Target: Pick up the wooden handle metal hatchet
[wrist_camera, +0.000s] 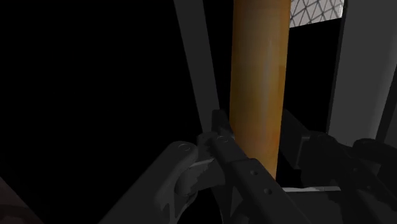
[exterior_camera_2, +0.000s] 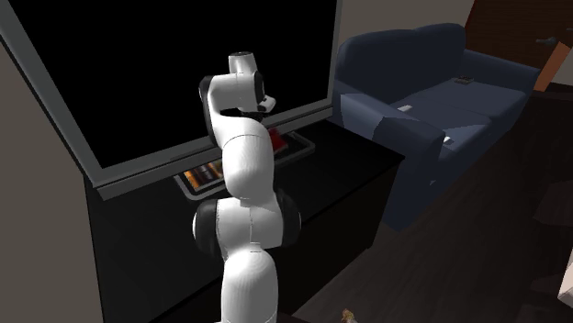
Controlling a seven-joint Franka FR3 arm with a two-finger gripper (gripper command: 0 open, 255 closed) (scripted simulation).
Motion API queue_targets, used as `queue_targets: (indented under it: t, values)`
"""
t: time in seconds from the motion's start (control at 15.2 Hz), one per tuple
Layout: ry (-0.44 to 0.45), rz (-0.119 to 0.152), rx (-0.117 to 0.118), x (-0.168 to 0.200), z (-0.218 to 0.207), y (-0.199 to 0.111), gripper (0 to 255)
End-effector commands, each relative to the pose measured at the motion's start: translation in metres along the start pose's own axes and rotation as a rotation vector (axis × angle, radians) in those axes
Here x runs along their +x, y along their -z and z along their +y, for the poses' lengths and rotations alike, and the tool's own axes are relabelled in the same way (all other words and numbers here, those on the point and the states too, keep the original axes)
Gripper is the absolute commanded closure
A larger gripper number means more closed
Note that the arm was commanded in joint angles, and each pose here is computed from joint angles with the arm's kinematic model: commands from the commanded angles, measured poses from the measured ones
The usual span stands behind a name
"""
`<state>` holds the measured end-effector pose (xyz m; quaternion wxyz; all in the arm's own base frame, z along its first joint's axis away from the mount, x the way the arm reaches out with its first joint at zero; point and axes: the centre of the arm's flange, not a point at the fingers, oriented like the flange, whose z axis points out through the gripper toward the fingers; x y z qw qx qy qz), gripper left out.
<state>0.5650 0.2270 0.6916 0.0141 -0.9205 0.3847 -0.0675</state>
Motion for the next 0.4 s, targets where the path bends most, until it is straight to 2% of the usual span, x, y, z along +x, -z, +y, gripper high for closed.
queue_targets:
  t: [0.0,0.33]
  values:
    - [0.000,0.000,0.000,0.002,-0.001,0.011,255]
    - [0.000,0.000,0.000,0.004,-0.002,0.027,255]
